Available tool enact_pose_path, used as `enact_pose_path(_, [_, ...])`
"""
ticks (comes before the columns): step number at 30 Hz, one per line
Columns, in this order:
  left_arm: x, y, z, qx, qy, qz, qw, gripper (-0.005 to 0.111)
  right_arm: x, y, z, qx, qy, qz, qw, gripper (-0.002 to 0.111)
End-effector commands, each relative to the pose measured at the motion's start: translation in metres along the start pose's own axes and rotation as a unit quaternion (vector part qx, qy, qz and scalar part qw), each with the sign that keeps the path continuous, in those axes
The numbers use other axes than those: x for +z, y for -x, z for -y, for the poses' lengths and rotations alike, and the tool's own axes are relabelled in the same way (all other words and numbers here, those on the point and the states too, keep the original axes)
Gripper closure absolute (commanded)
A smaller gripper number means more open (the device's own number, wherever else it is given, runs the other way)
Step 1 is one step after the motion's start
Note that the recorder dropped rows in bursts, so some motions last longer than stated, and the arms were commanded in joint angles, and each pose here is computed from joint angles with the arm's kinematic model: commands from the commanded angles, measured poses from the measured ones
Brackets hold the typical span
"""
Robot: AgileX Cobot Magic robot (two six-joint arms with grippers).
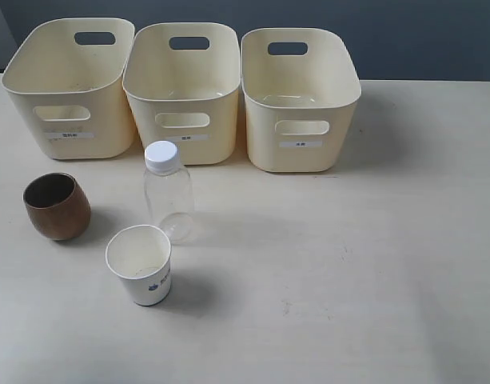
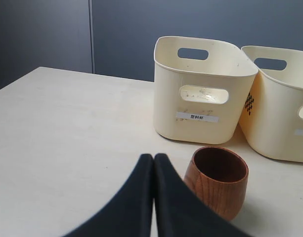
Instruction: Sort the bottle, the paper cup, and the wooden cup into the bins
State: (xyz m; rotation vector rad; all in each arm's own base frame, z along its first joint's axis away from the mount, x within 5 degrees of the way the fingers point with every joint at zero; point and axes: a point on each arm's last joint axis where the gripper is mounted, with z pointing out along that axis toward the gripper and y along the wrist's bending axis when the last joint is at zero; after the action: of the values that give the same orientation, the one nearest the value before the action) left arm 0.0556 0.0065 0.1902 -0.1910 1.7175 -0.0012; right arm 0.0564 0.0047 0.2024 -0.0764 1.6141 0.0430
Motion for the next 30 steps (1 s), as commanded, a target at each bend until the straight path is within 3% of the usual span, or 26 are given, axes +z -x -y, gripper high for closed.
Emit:
enact_pose_path(1, [-0.001,0.002,0.000,0.001,-0.002,0.007,1.000,0.107,0.000,0.000,0.000,0.003,-0.002,0.004,1.000,0.109])
enact_pose_path(13, [-0.001,0.002,0.000,0.001,-0.002,0.007,1.000,0.107,0.000,0.002,0.000,0.006,-0.003,0.016,1.000,0.109])
enact_pose_path(15, [-0.001,0.002,0.000,0.001,-0.002,0.007,1.000,0.107,0.000,0.006,0.001,0.036,-0.003,0.038,0.999,0.109])
enact_pose_path(17, [-0.001,0.002,0.000,0.001,-0.002,0.007,1.000,0.107,-0.001,0.007,0.000,0.142,0.005,0.046,0.989,0.109])
enact_pose_path(19, [-0.001,0.002,0.000,0.001,-0.002,0.007,1.000,0.107,-0.001,0.007,-0.001,0.200,0.012,0.043,0.979,0.109])
enact_pose_path(30, [-0.001,0.002,0.000,0.001,-0.002,0.007,1.000,0.107,-0.001,0.010,0.001,0.224,0.008,0.061,0.973,0.109])
